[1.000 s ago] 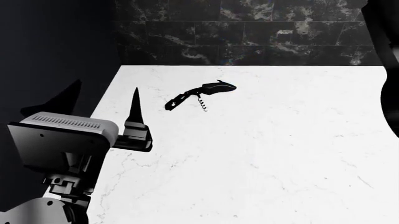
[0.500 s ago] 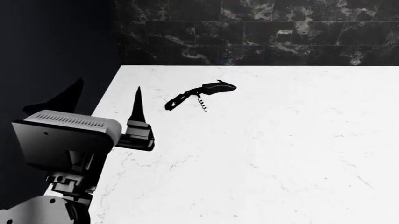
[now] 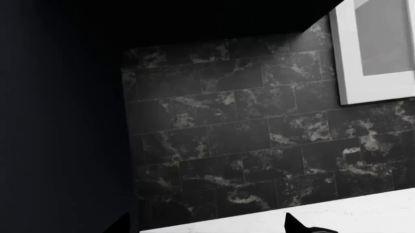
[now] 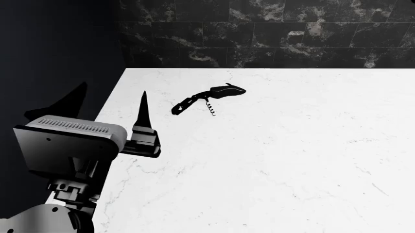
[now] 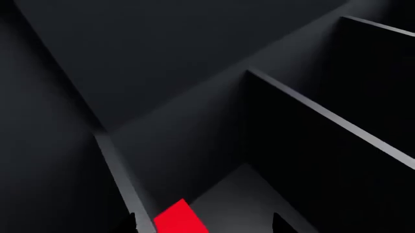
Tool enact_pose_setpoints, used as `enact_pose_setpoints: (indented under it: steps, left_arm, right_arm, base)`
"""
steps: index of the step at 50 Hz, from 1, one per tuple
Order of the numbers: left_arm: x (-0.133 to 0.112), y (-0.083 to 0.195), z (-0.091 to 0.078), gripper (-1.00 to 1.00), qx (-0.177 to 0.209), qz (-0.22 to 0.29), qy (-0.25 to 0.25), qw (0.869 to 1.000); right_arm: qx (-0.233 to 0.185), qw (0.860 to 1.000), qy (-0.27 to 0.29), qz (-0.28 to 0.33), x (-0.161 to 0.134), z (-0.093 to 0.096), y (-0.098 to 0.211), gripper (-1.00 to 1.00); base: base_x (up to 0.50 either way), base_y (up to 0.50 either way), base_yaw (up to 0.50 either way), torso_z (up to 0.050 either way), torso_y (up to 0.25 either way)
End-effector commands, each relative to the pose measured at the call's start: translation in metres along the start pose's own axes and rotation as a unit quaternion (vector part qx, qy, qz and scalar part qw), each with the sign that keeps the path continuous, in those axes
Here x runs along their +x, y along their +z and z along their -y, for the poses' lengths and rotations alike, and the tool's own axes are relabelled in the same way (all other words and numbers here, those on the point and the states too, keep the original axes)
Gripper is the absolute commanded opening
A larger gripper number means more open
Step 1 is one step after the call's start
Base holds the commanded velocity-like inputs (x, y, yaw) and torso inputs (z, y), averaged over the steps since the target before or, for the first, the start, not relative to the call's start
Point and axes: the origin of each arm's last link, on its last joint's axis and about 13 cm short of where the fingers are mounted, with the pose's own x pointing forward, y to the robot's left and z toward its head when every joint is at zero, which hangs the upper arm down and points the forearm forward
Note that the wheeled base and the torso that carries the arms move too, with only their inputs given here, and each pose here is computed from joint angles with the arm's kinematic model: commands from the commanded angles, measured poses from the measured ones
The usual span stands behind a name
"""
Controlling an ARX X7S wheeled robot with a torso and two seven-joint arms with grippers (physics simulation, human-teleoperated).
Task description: Pick the cereal and boxed food from the counter and place them in the cabinets closest to them.
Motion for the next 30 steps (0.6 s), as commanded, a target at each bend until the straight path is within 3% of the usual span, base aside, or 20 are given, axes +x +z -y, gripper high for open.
enact_pose_setpoints:
  steps: [1,7,13,22,30]
  left_arm:
    - [0.000,0.000,-0.001,1.00,0.000,0.000,0.001,1.000]
    - [-0.001,0.001,-0.002,1.00,0.001,0.000,0.004,1.000]
    - [-0.001,0.002,-0.003,1.00,0.004,0.001,0.008,1.000]
    - [-0.003,0.004,-0.006,1.00,0.007,0.001,0.015,1.000]
    - [-0.006,0.006,-0.007,1.00,0.008,0.003,0.017,1.000]
  right_arm:
    - [0.017,1.000,-0.013,-0.009,-0.032,-0.025,0.015,1.00]
    - [0.041,0.997,-0.042,-0.051,-0.074,-0.053,0.027,1.00]
    - [0.049,0.989,-0.101,-0.101,-0.116,-0.069,0.033,1.00]
    - [0.054,0.961,-0.201,-0.182,-0.181,-0.082,0.040,1.00]
    - [0.056,0.936,-0.260,-0.232,-0.217,-0.092,0.035,1.00]
  base:
    - [0.00,0.00,0.00,0.000,0.000]
    - [0.00,0.00,0.00,0.000,0.000]
    - [0.00,0.00,0.00,0.000,0.000]
    - [0.00,0.00,0.00,0.000,0.000]
    - [0.00,0.00,0.00,0.000,0.000]
